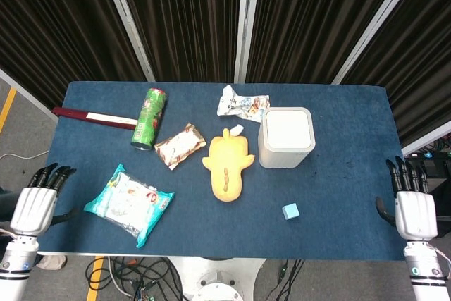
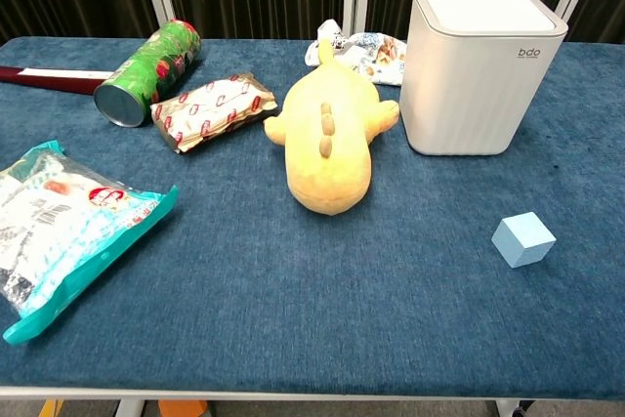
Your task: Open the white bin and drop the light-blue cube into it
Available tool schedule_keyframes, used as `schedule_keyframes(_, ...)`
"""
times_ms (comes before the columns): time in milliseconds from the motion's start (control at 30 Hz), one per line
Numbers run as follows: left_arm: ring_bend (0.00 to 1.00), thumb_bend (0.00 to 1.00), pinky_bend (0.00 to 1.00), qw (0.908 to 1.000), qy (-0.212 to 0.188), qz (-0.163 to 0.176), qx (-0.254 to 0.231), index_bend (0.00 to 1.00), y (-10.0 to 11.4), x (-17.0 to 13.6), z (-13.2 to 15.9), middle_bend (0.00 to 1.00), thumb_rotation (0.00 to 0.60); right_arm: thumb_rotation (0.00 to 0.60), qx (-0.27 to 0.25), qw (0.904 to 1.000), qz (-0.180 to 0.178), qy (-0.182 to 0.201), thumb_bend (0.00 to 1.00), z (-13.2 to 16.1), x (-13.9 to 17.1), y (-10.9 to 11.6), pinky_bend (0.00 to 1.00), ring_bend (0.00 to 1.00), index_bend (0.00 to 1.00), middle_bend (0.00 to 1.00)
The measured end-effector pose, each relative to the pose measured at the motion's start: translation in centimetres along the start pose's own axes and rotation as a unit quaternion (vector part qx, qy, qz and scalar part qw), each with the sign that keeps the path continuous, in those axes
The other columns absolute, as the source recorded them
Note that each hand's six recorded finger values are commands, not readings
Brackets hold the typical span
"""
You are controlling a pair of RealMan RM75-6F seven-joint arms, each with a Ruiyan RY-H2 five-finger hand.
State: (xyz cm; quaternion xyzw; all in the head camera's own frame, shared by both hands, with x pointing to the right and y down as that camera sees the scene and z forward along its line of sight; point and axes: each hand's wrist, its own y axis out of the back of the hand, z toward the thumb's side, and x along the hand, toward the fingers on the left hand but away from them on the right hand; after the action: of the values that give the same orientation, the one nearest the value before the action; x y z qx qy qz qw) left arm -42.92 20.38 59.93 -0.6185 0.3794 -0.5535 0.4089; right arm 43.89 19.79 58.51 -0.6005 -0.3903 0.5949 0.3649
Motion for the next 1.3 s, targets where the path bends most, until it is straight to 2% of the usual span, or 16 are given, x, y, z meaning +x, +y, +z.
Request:
schedule_keyframes(367, 0.09, 0.04, 0.16, 1.0, 0.006, 0.003, -0.001, 0.2, 0.3, -0.1, -0.1, 0.17, 0.6, 0.6, 0.021, 0.9955, 0.006, 0.092, 0.27, 5.6, -3.2, 0.0, 0.0, 0.0, 0.0, 0.0)
schedule_keyframes(667, 0.09, 0.04, 0.16, 0.9999, 0.013, -0.001, -0.008, 0.2, -0.2, -0.3, -0.9, 0.17, 0.6, 0.6, 0.033, 0.9863, 0.011, 0.161, 0.27, 11.2, -5.9, -0.2, 0.0, 0.0, 0.0, 0.08)
schedule_keyframes(967, 0.09, 0.04, 0.16, 0.9998, 0.013, 0.0, -0.015, 0.2, -0.3, -0.3, -1.2, 0.17, 0.6, 0.6, 0.023, 0.9795, 0.029, 0.198, 0.27, 15.0, -8.6, -1.3, 0.0, 0.0, 0.0, 0.17)
schedule_keyframes(1300, 0.09, 0.04, 0.16, 0.9997, 0.014, 0.0, -0.019, 0.2, -0.3, -0.3, -1.6, 0.17, 0.6, 0.6, 0.023, 0.9777, 0.035, 0.206, 0.28, 16.2, -9.5, -2.1, 0.0, 0.0, 0.0, 0.17)
